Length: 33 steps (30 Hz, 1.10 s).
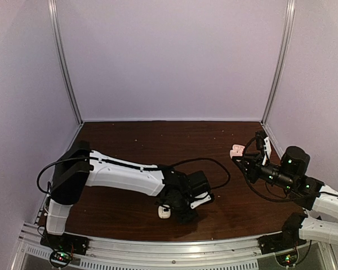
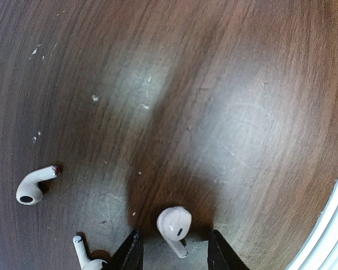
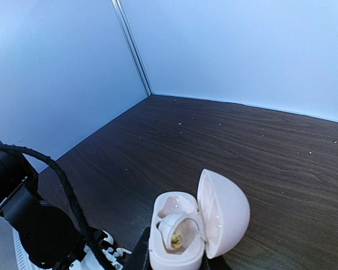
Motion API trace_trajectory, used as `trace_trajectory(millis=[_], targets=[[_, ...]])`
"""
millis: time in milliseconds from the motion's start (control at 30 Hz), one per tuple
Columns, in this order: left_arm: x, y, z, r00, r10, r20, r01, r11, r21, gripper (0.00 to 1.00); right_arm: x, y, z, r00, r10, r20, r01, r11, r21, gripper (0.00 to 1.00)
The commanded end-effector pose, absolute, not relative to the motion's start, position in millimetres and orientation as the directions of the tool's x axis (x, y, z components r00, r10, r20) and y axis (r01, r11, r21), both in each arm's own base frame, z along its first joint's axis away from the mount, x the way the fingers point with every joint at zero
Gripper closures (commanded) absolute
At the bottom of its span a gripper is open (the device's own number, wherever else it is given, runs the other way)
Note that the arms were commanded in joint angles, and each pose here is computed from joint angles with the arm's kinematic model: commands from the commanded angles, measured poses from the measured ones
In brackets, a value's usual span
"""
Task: Insert the wireless bluetooth earbuds into the charging case
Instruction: Pick up the left earbud from the center of the board.
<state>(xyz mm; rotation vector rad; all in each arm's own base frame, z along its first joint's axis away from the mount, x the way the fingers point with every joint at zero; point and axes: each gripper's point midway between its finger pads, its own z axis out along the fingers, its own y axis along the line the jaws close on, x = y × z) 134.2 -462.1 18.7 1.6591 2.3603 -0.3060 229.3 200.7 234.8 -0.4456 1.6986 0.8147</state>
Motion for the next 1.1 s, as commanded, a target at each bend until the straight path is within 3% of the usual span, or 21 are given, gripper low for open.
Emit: trace_trajectory(millis=[0, 667, 1067], targets=[[130, -468, 15, -0.328, 0.899, -0.291, 0.944, 0.321, -0.072, 0.61, 233, 196, 251, -0.253, 0.145, -0.957, -0.652, 0.705, 0.279, 1.00], [129, -457, -5, -0.310, 0.931, -0.194, 0.951, 0.306, -0.051, 0.77, 234, 190, 252, -0.248, 0.150, -0.957, -0.631, 0.725, 0.277, 1.00], [156, -469, 29, -0.334, 0.873, -0.356, 0.931, 0.364, 0.019, 0.87, 234, 191, 252, -0.250, 0.148, -0.957, -0.635, 0.721, 0.278, 1.00]])
